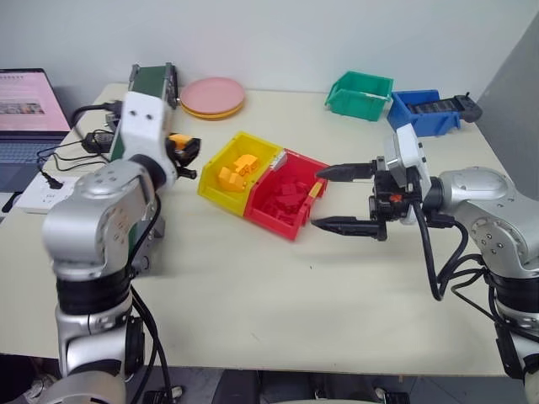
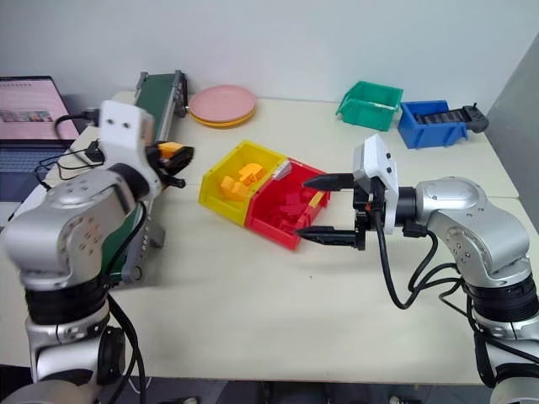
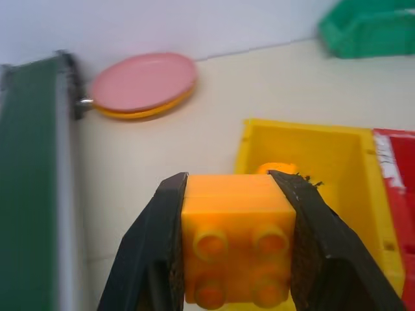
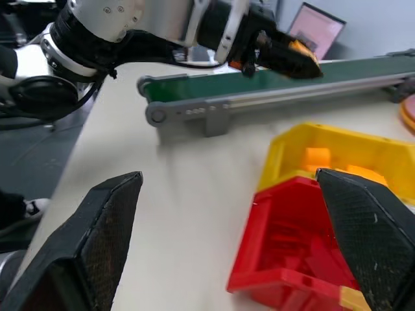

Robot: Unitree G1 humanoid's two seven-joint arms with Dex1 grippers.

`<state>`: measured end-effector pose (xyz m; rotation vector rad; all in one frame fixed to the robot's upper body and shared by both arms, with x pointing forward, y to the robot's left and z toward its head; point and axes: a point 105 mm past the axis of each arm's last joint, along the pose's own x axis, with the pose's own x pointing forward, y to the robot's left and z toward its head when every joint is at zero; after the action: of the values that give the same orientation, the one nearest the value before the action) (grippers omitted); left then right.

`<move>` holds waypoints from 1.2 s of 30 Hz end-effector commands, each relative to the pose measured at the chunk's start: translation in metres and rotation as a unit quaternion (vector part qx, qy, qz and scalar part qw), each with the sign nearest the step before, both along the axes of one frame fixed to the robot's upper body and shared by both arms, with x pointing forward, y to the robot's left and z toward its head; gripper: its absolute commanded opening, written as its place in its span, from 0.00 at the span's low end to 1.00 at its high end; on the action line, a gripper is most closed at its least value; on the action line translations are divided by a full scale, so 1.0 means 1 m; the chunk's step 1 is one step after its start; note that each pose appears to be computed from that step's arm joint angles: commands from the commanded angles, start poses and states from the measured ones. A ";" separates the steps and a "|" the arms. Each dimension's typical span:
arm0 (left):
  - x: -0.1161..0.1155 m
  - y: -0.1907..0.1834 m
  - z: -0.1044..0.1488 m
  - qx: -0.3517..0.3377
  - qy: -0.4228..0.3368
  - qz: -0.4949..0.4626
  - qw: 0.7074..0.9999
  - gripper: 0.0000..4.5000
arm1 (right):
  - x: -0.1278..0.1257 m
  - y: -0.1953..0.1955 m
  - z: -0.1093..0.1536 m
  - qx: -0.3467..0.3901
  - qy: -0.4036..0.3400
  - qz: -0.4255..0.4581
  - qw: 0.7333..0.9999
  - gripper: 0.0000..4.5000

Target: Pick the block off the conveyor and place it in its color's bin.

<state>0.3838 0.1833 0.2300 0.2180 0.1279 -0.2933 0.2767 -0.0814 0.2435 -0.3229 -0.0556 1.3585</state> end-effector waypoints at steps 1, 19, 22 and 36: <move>0.016 -0.008 -0.003 0.019 -0.006 -0.036 0.999 0.34 | -0.005 -0.006 0.013 0.006 -0.034 -0.021 0.999 1.00; 0.041 -0.022 -0.004 0.035 -0.025 -0.090 0.995 0.79 | -0.012 -0.012 0.006 0.007 -0.029 -0.050 0.998 1.00; 0.040 -0.020 -0.002 0.032 -0.028 -0.087 0.995 0.92 | -0.011 -0.012 0.007 0.009 -0.030 -0.049 0.998 1.00; -0.029 -0.010 0.006 0.056 -0.095 -0.137 0.984 0.98 | 0.005 -0.028 -0.002 0.005 -0.063 -0.107 0.992 1.00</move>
<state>0.3688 0.1736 0.2135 0.3688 0.0107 -0.5420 0.2776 -0.0998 0.2342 -0.3453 -0.0647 1.1961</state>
